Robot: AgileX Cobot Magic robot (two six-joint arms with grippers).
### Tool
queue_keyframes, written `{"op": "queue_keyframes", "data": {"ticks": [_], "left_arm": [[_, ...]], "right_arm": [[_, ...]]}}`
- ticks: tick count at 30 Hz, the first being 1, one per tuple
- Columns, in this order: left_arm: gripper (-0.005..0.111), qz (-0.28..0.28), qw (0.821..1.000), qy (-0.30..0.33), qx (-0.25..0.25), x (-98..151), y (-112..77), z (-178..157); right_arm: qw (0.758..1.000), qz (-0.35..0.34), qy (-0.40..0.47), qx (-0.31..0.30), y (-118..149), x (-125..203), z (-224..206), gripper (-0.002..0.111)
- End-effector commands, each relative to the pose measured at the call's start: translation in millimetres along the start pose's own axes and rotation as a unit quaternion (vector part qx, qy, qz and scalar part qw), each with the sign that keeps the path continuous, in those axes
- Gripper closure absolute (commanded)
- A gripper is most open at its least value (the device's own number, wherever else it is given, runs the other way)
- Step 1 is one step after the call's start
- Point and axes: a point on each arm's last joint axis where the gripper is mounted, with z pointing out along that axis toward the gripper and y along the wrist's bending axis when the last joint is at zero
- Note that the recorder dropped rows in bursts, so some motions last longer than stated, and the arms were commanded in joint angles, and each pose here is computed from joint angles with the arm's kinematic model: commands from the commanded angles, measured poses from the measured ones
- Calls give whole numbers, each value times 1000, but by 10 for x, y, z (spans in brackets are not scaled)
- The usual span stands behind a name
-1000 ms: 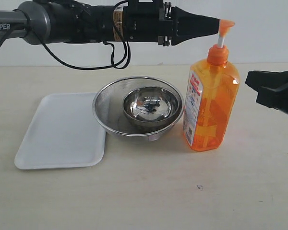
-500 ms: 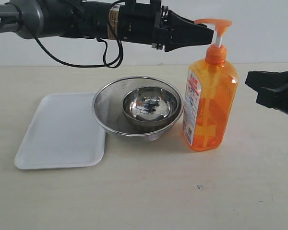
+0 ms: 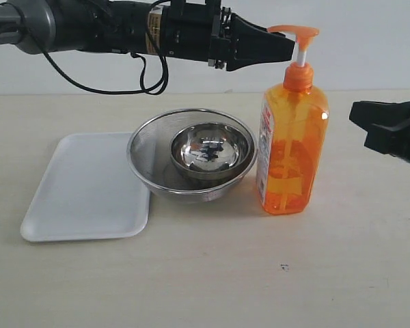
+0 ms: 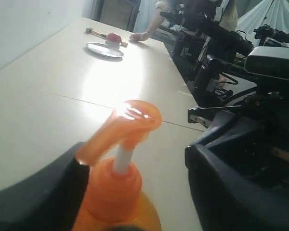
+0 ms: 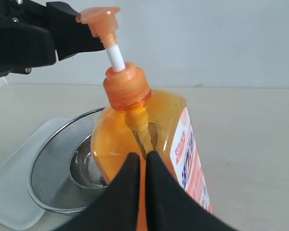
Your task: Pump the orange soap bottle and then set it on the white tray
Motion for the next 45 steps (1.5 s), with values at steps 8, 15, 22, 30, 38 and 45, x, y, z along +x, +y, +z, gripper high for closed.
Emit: {"op": "queue_keyframes", "data": {"ticks": [8, 15, 22, 30, 38, 45], "left_arm": [[51, 8, 1000, -19, -2, -133, -40, -54], [51, 13, 1000, -19, 12, -132, -113, 71], [51, 19, 999, -18, 18, -130, -145, 122], [51, 21, 1000, 4, 17, -90, -136, 108], [51, 21, 1000, 5, 14, -89, -120, 82], [51, 31, 999, 37, 13, -30, -113, 70]], "right_arm": [[998, -29, -3, -58, 58, 44, 56, 41], [998, -21, 0, -62, 9, 106, 131, 43], [997, -18, -3, -69, 15, 111, 143, 35], [996, -20, -1, -82, 51, 116, 147, 35], [995, -79, 15, -56, 248, 197, 272, 35], [997, -79, 13, -23, 257, 205, 300, 35]]}}
